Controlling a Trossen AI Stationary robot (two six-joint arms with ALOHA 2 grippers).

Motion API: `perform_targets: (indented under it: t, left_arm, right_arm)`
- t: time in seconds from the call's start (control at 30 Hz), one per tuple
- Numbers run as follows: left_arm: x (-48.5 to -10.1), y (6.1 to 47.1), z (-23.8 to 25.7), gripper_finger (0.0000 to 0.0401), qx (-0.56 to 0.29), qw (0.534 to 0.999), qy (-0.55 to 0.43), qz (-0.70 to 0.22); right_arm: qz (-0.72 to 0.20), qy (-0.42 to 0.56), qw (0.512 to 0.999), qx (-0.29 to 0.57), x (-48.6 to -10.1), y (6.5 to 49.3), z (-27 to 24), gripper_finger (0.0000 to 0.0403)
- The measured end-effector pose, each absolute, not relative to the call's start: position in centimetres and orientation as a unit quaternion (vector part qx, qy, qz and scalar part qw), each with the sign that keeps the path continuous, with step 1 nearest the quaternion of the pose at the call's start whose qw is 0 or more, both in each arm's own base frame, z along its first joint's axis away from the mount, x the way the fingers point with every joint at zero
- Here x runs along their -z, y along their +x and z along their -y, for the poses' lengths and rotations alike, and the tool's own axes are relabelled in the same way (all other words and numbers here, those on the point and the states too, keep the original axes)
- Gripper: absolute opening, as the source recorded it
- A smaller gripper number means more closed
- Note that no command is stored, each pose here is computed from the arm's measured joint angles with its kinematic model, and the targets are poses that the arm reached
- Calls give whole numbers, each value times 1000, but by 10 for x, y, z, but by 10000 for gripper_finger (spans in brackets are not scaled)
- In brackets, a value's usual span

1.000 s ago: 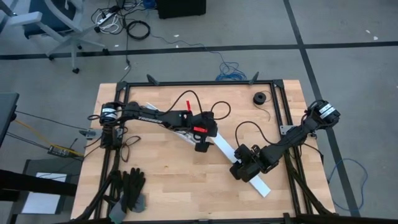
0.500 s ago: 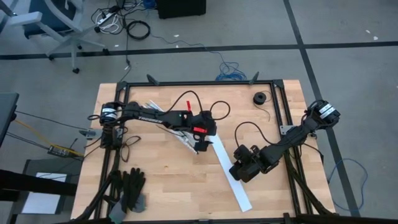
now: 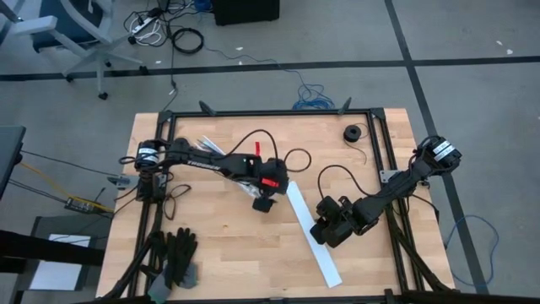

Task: Ziptie cables
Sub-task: Close the white cable duct

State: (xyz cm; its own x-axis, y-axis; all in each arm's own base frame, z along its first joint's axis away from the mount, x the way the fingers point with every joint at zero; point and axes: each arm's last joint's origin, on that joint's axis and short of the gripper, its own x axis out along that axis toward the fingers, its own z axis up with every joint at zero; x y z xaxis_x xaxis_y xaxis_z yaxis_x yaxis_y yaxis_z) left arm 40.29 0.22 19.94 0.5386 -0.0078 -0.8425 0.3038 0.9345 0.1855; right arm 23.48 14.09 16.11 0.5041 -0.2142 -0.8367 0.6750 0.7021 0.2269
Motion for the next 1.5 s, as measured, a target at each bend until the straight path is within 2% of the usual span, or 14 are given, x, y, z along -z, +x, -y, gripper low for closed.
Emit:
perform_targets:
  t: [0.5, 0.63, 0.83, 1.13, 1.3, 1.5]
  left_arm:
    - [-195, 387, 21, 314, 177, 794, 200, -547]
    - [-192, 391, 16, 312, 172, 798, 205, -540]
    - [-170, 394, 9, 312, 173, 777, 199, -571]
    - [-167, 397, 8, 312, 160, 785, 196, -566]
    - [-167, 398, 8, 312, 157, 788, 194, -563]
    - [-167, 397, 8, 312, 155, 786, 190, -568]
  right_arm:
    - [-388, 308, 828, 262, -164, 245, -138, 138]
    - [-383, 312, 831, 257, -165, 246, -139, 138]
    - [-381, 314, 830, 258, -165, 247, -138, 139]
    - [-357, 324, 836, 263, -168, 263, -119, 141]
    - [-382, 342, 819, 258, -164, 271, -105, 158]
    - [-413, 361, 808, 216, -146, 287, -102, 209]
